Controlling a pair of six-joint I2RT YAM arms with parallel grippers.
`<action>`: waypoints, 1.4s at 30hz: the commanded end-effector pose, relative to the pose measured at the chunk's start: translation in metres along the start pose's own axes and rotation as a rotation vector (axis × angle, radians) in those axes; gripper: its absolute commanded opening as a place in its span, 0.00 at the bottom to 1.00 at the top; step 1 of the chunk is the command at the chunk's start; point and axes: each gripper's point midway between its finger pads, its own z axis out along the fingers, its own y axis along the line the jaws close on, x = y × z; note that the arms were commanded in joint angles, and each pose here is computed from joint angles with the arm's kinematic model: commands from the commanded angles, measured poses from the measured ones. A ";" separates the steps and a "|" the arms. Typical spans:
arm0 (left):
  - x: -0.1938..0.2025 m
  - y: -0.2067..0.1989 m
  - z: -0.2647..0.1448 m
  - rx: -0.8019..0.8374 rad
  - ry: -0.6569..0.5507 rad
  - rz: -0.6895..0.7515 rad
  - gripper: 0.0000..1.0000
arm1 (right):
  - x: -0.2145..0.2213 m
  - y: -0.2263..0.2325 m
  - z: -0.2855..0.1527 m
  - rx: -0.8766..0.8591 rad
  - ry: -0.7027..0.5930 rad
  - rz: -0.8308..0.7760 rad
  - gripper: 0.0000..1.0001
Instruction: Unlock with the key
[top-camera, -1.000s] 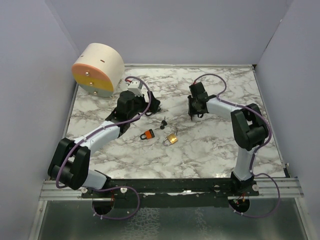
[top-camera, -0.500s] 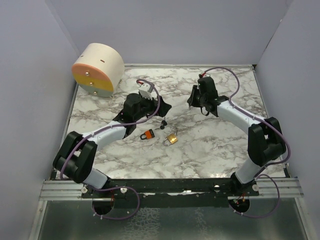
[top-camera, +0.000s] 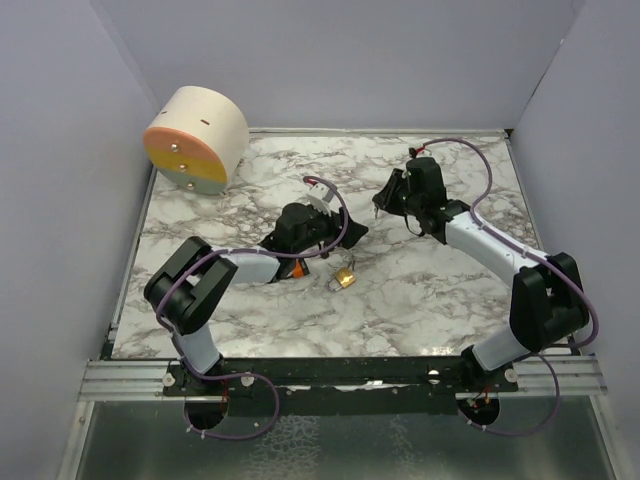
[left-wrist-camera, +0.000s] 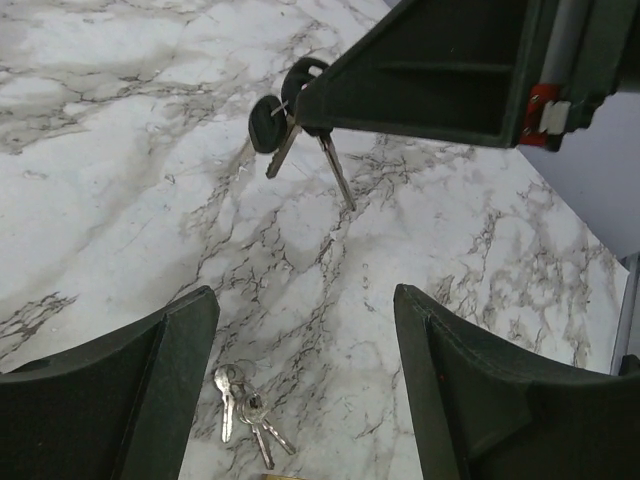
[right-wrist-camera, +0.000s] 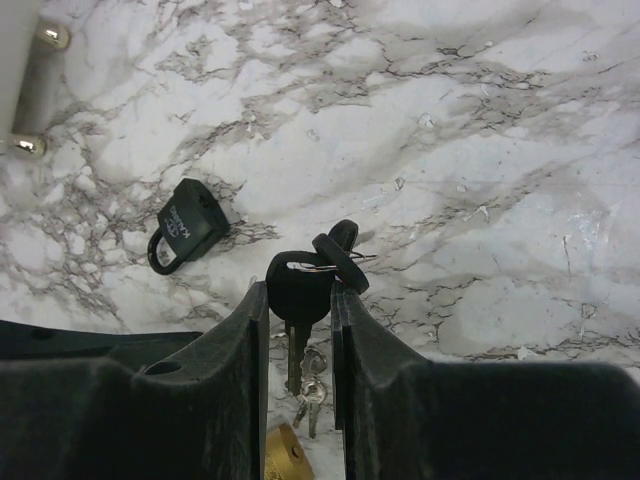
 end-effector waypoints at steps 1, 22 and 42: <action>-0.011 -0.015 0.014 0.057 -0.084 -0.010 0.71 | -0.017 0.018 -0.013 -0.070 -0.060 0.041 0.09; -0.018 -0.031 0.044 0.150 -0.178 -0.068 0.64 | -0.012 0.027 -0.020 -0.127 -0.051 0.064 0.08; -0.022 -0.026 0.052 0.137 -0.215 -0.082 0.45 | -0.014 0.031 -0.027 -0.150 -0.056 0.071 0.08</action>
